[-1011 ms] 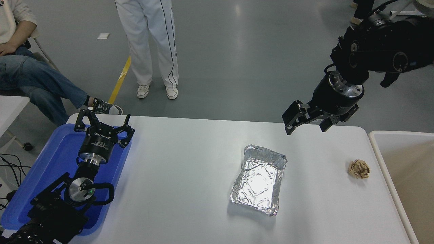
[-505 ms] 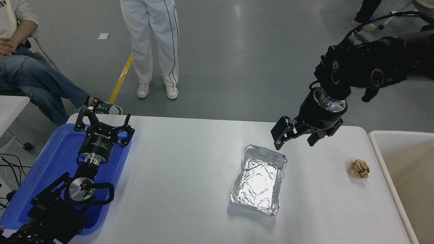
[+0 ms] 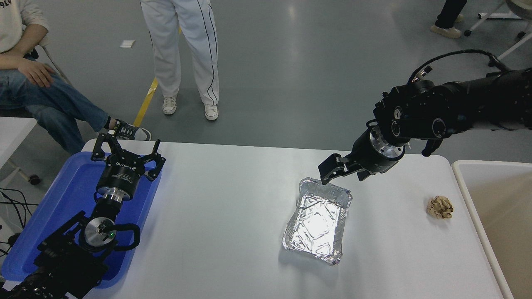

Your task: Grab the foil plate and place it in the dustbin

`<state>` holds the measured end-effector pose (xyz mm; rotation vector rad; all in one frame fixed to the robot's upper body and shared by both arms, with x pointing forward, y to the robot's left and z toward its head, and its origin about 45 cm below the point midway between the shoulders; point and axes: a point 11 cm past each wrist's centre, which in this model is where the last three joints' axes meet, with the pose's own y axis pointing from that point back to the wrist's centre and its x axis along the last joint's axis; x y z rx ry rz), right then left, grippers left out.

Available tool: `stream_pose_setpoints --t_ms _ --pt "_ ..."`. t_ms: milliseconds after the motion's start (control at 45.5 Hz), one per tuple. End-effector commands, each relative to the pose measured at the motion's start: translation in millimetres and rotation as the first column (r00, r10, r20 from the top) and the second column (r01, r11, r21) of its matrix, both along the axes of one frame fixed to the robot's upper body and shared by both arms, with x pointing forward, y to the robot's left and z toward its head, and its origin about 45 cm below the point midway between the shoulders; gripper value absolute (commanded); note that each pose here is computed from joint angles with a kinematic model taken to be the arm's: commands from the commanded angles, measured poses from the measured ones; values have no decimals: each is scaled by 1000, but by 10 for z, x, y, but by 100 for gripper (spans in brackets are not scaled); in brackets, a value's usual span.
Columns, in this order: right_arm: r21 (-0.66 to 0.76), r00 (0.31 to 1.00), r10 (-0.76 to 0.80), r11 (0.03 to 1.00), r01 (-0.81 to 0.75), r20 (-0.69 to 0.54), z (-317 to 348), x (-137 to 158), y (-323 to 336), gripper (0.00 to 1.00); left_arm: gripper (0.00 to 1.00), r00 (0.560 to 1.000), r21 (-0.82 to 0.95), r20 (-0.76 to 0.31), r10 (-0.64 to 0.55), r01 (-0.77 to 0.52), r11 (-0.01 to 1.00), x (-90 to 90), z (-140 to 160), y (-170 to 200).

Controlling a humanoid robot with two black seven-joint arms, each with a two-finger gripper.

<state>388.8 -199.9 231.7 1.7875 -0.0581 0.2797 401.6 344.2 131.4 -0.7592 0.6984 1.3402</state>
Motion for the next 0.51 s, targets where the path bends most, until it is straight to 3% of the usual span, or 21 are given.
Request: stream_pose_setpoints --t_ms 0,242,484 --pt "31 996 -91 995 92 -23 -270 -75 -94 91 100 1000 0 0 0 0 1000 -1 -1 1" --pt "12 970 -237 971 238 -44 -757 -257 -294 88 100 1000 0 0 0 0 1000 -1 -1 1" --pt "-117 953 -298 946 302 50 -984 -310 -494 85 100 1000 0 0 0 0 1000 -1 -1 1"
